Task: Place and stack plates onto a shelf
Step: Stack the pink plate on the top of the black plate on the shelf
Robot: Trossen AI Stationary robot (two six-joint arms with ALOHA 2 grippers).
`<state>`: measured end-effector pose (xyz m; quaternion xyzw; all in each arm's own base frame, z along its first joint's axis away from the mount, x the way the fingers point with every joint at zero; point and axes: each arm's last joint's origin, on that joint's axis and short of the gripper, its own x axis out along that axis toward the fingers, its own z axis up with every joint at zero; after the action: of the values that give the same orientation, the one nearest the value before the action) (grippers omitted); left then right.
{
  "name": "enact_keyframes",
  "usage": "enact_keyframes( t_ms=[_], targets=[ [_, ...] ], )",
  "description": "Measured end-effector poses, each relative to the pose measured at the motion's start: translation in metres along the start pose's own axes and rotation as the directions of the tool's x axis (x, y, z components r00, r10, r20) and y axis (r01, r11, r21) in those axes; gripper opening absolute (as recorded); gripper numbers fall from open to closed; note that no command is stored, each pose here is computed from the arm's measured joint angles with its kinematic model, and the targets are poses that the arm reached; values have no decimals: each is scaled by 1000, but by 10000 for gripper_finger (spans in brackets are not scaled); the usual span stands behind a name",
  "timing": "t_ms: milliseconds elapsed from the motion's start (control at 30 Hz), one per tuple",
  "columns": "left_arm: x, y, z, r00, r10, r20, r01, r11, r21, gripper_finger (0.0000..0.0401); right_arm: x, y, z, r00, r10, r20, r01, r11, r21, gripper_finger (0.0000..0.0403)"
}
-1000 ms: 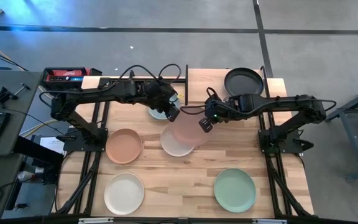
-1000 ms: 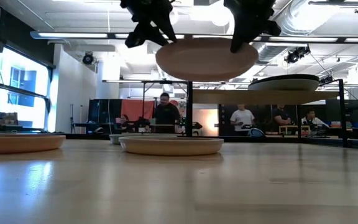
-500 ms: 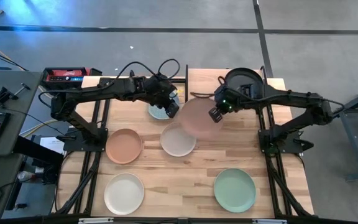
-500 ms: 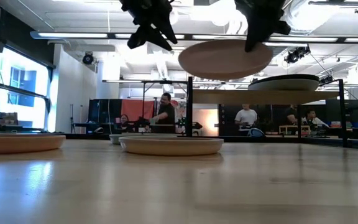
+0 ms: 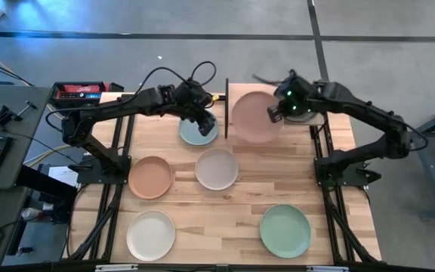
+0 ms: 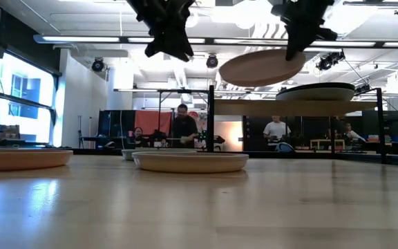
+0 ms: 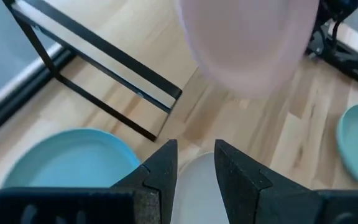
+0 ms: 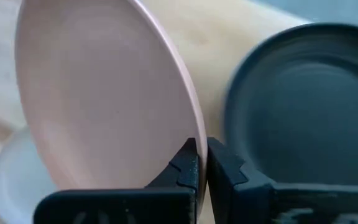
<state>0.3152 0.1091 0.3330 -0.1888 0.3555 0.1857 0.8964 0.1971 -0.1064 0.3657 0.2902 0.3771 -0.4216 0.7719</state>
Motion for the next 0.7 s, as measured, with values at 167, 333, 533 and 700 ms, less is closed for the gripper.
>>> enact_keyframes(
  t_ms=[167, 333, 533, 700],
  targets=[
    [0, 6, 2, 1000, 11, 3, -11, 997, 81, 97, -12, -26, 7, 998, -34, 58, 25, 988, 152, 0],
    [-1, 13, 3, 1000, 24, 6, -25, 990, 137, 97, -32, -49, 4, 989, -95, 117, 56, 952, 300, 0],
    [-1, 23, 5, 999, 45, 4, -45, 981, 191, 97, -58, -69, -13, 970, -194, 150, 105, 881, 461, 0],
    [-2, 30, 4, 998, 62, -11, -57, 972, 228, 97, -74, -78, -27, 958, -230, 169, 96, 817, 569, 0]
  ],
)
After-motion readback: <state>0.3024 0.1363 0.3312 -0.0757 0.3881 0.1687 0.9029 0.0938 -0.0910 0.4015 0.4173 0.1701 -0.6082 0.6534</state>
